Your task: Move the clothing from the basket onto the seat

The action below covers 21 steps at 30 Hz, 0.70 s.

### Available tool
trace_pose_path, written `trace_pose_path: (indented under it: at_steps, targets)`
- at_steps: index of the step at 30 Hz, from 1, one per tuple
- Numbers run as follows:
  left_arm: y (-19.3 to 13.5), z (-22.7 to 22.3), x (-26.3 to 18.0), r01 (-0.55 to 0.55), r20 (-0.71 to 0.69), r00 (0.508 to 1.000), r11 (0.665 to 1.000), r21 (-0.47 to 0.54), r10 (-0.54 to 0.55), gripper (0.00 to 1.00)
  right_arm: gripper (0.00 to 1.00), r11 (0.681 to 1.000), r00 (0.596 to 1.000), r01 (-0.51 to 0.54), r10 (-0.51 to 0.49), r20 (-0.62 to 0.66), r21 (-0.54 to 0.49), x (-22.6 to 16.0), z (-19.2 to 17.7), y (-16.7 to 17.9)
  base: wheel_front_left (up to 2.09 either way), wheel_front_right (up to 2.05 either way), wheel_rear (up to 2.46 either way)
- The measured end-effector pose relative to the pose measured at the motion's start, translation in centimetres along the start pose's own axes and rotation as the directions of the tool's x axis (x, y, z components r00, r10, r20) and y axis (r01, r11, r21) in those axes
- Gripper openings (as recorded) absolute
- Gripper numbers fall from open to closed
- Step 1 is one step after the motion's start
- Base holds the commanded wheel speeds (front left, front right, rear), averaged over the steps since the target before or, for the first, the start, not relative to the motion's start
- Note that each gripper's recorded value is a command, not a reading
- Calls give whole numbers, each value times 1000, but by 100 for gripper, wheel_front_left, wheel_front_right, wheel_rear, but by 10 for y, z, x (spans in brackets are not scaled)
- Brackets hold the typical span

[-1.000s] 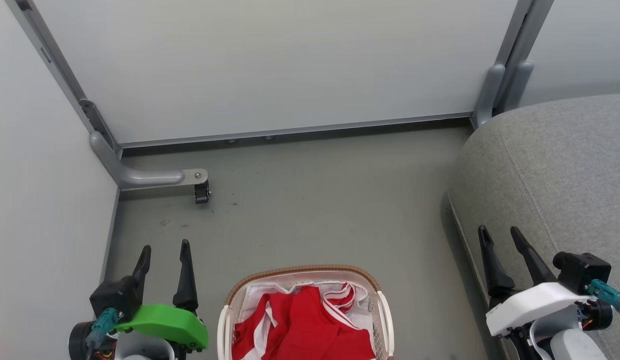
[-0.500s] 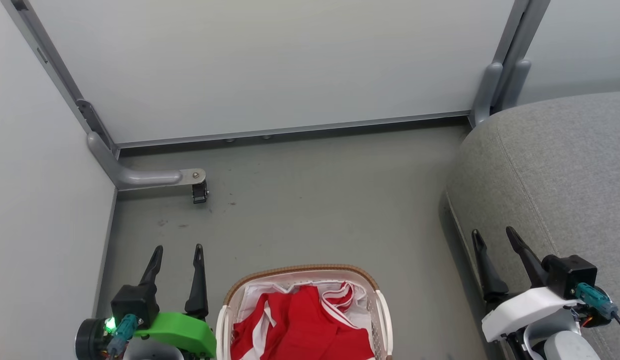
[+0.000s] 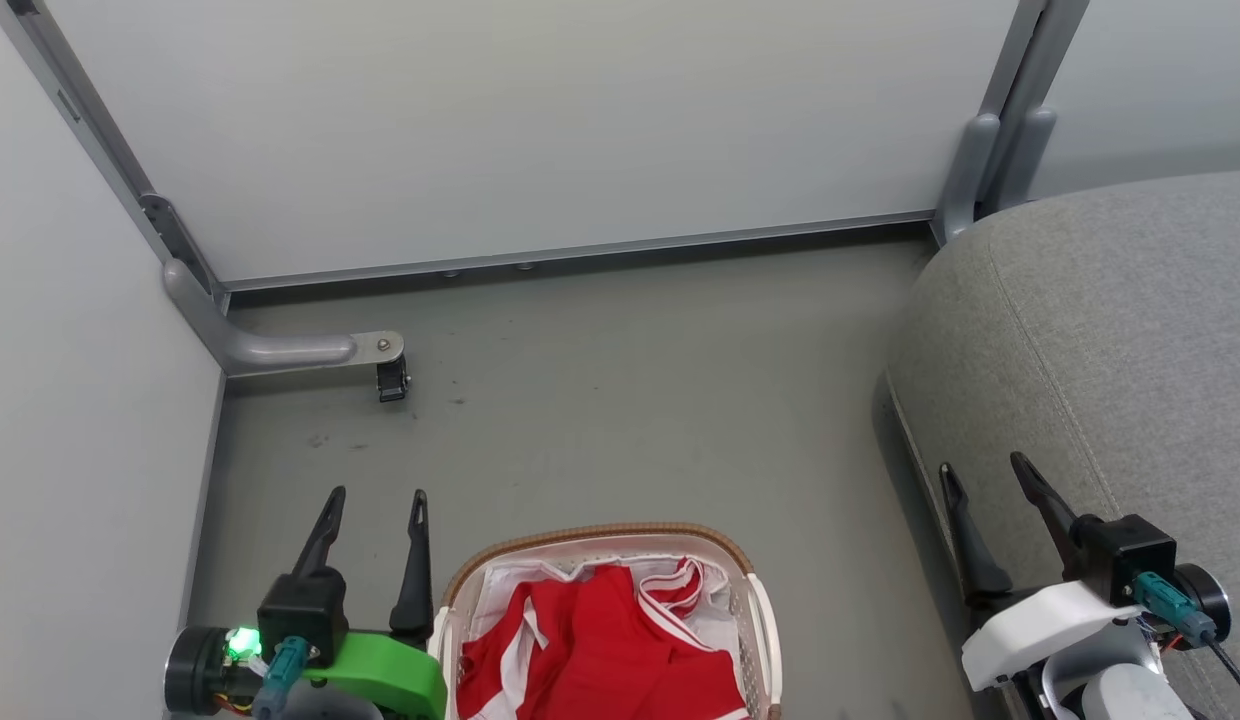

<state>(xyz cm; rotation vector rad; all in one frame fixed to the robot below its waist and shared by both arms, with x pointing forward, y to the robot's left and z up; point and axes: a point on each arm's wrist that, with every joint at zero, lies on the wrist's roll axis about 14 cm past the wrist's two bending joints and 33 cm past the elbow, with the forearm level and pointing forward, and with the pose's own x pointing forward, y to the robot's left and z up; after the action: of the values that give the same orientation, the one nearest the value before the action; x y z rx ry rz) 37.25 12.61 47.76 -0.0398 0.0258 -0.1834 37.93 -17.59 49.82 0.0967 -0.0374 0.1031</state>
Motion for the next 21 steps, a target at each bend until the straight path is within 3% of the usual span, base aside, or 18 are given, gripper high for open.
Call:
trace_pose_path:
  at_steps: [12, 21]
  targets:
    - [-32, -25, 27, 119, -59, 991, 993, 20, -118, 100, 100, 995, 998, -70, 70, -6, -76, 24, -6, 14, 0, 0, 0]
    - [-52, -80, 56, 190, -201, 958, 977, -96, -206, 100, 100, 995, 995, -77, 73, -63, -70, 49, -32, 7, 0, 0, 0]
